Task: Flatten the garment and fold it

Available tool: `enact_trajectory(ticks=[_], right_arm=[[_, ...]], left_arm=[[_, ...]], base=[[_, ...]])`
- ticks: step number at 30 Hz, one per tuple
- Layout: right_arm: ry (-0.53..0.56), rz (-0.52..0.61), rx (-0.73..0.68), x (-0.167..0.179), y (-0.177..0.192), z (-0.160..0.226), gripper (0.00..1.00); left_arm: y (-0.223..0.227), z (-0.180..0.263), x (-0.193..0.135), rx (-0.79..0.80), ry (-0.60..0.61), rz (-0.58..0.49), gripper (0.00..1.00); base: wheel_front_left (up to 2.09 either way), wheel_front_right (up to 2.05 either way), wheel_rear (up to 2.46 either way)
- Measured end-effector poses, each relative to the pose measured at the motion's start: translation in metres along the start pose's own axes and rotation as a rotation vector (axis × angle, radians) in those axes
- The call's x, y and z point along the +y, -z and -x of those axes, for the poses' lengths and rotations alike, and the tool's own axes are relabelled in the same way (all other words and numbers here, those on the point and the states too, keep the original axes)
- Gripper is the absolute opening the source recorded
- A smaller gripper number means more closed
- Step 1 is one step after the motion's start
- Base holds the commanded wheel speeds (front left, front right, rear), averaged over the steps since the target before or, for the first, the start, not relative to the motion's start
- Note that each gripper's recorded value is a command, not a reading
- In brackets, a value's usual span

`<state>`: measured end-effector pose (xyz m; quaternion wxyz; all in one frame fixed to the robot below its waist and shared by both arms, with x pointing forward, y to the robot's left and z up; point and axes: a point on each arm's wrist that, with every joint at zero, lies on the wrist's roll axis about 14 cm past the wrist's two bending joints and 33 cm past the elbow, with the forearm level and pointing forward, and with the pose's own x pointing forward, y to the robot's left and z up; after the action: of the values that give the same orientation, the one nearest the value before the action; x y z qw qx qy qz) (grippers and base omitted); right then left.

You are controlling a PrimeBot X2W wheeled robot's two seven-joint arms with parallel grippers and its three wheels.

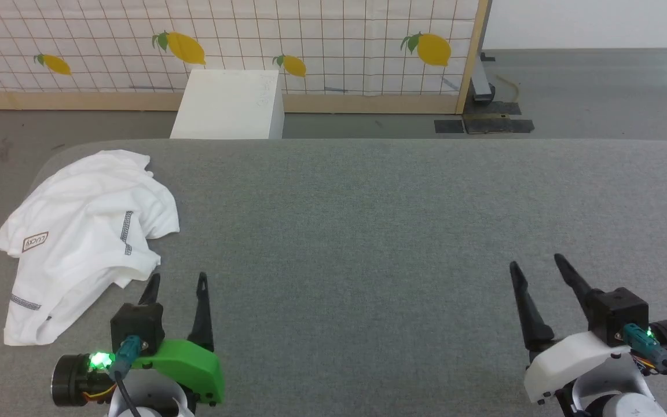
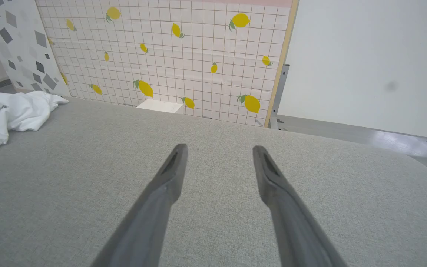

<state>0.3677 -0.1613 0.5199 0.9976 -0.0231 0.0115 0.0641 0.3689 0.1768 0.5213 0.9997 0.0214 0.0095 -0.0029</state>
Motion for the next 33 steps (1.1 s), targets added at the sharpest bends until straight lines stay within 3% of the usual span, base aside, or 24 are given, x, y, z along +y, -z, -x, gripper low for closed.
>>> enact_trajectory(ticks=[33], right_arm=[[0.114,-0.072,-0.057,-0.038,-0.003,0.006,1.0]], left_arm=[[-0.007,0.007,0.003,-0.062,-0.009,0.032,1.0]], base=[[0.0,0.0,0.0]])
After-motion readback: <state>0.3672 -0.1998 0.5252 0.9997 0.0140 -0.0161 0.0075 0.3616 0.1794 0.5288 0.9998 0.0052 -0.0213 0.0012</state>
